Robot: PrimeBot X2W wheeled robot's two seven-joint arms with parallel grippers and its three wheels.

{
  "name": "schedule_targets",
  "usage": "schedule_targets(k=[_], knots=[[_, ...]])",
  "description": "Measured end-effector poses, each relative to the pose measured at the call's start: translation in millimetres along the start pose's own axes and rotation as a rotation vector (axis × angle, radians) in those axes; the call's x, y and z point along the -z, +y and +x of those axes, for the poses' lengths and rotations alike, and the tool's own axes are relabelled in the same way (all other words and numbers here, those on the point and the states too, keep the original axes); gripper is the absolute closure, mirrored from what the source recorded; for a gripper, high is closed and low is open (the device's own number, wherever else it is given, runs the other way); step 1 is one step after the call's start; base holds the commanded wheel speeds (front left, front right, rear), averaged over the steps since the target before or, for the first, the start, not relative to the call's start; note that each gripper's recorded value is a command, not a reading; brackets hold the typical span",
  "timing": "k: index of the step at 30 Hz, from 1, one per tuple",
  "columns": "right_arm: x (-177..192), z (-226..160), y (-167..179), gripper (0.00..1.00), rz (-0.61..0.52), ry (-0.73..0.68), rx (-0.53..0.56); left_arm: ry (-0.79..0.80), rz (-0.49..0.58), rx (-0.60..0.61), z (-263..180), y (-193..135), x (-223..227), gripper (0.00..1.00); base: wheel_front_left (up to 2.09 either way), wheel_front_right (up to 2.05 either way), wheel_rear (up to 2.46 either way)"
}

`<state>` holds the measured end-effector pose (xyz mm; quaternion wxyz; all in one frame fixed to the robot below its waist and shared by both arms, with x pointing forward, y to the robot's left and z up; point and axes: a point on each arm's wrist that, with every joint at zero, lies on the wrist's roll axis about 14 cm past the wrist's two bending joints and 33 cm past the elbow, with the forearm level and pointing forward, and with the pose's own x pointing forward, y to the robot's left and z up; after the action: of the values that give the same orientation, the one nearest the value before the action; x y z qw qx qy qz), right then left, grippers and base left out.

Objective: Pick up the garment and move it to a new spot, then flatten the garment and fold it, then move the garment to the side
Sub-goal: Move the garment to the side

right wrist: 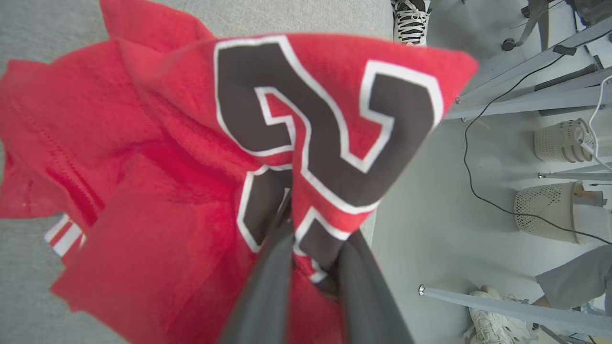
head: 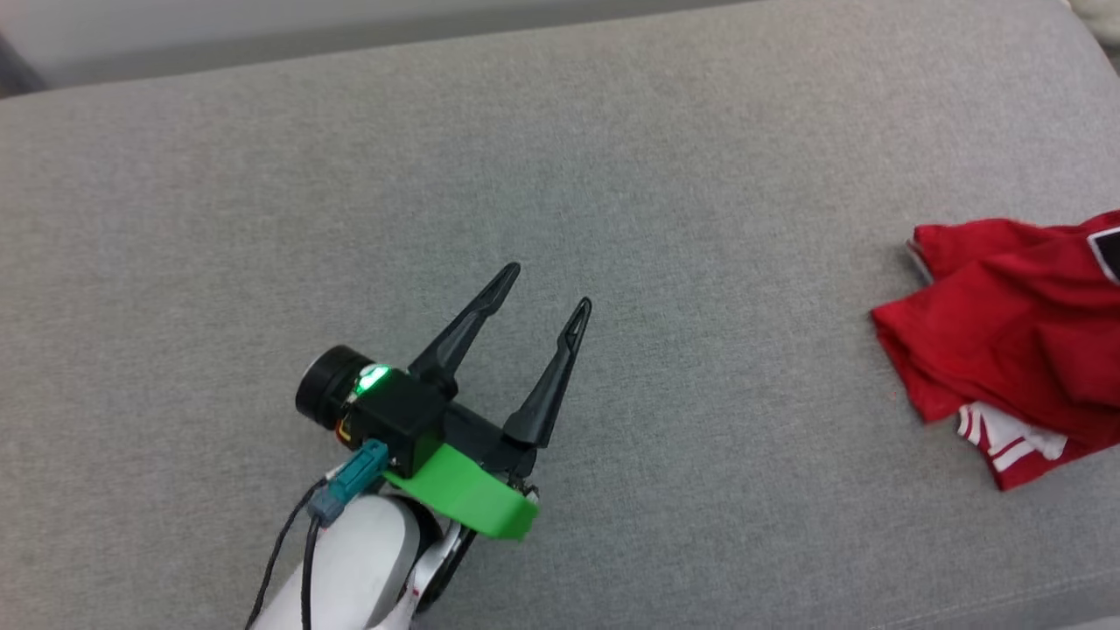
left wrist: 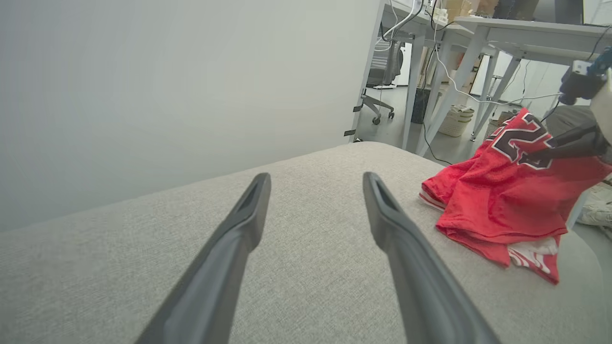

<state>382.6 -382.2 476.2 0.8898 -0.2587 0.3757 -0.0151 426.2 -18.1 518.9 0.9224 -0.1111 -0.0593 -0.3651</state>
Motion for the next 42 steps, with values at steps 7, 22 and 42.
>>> schedule_targets(k=[7,22,42], knots=[[39,30,-47,1.00,0.010,0.093,0.131,0.026,0.064,0.131,26,1,29,0.00,0.00,0.00,0.00],[84,83,-105,0.00,0.012,0.197,0.329,0.013,-0.035,0.175,51,21,68,0.00,0.00,0.00,0.00],[-38,65,-99,0.00,0.085,-0.273,0.293,0.045,-0.041,-0.091,17,61,44,0.00,0.00,0.00,0.00]])
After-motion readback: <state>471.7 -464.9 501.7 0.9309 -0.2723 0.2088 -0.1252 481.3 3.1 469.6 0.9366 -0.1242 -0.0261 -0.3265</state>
